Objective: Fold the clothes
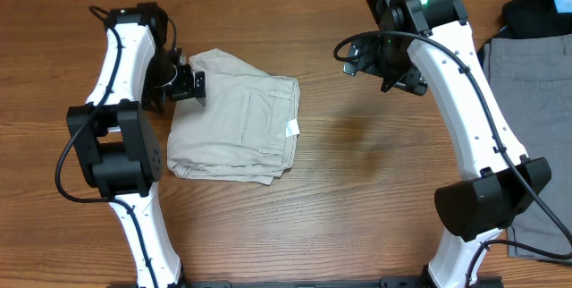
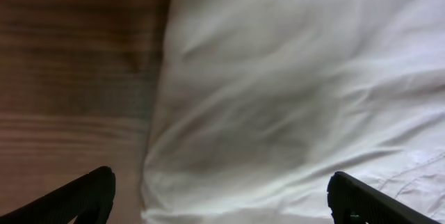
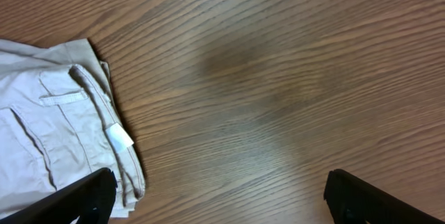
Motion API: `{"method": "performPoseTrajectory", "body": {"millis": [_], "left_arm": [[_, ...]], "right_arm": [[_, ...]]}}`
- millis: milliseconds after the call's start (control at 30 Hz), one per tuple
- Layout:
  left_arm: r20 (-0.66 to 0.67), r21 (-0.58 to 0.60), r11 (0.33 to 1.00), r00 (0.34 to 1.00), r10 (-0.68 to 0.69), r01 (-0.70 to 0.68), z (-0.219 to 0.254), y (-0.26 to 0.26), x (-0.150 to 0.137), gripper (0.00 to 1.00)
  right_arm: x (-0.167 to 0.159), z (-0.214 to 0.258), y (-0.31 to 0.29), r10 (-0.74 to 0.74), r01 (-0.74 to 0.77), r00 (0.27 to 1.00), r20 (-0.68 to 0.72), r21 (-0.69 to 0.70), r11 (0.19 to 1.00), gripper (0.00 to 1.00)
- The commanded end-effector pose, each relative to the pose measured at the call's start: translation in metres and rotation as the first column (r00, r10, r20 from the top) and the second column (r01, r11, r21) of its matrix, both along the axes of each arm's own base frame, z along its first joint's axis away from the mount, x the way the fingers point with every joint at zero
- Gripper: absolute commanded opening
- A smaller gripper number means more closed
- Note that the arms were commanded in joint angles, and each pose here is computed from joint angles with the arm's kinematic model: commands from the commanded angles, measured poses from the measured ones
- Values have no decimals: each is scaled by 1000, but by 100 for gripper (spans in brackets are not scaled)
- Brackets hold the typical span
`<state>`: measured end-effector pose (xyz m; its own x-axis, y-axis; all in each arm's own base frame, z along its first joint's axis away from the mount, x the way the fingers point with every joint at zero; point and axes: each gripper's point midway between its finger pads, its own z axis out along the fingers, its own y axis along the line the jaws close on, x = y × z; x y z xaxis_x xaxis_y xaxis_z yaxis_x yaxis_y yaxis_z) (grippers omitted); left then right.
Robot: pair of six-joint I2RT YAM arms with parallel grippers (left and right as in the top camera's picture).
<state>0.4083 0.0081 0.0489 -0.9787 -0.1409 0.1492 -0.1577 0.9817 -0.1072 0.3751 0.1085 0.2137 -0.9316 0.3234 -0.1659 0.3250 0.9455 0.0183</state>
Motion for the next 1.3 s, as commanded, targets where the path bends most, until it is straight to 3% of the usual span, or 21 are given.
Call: {"method": "performPoseTrajectory", "body": {"millis": [0,333,600,633,667,833,900,1033,1167,1267], "left_arm": [[27,-42,998,999,-39,40,-5,-4,4,100],[76,-46,997,996,-54,58,-28,11,9,100],[145,-245,966,988,-53,88,-26,-6,15,100],[137,-264,960,989,-52,87,-29,-11,13,91],[127,-265,960,990,-58,90,-32,-13,10,89],[106,-271,957,991,-81,107,-51,-25,0,83],[101,-272,956,991,-85,110,-60,-28,-4,73],[90,-271,959,994,-57,80,-70,-28,-8,32],[93,-262,965,995,19,7,-71,-27,0,4],[125,-255,965,988,94,-59,-72,-24,14,4]], "right_arm": [[6,14,-4,-3,3,998,60,-7,1000,100],[6,14,-4,-2,3,998,62,-6,1000,100],[8,14,-3,-3,3,998,67,-4,1000,100],[8,14,-3,-4,4,997,71,-3,1000,100],[9,14,-3,-3,3,997,73,-2,1000,100],[7,14,-3,-3,3,998,65,-5,1000,100],[7,14,-3,-3,3,998,64,-5,1000,100],[7,14,-3,-3,3,998,63,-5,1000,100],[7,14,-3,-3,3,998,63,-5,1000,100],[7,14,-3,-3,3,998,63,-5,1000,100]]}}
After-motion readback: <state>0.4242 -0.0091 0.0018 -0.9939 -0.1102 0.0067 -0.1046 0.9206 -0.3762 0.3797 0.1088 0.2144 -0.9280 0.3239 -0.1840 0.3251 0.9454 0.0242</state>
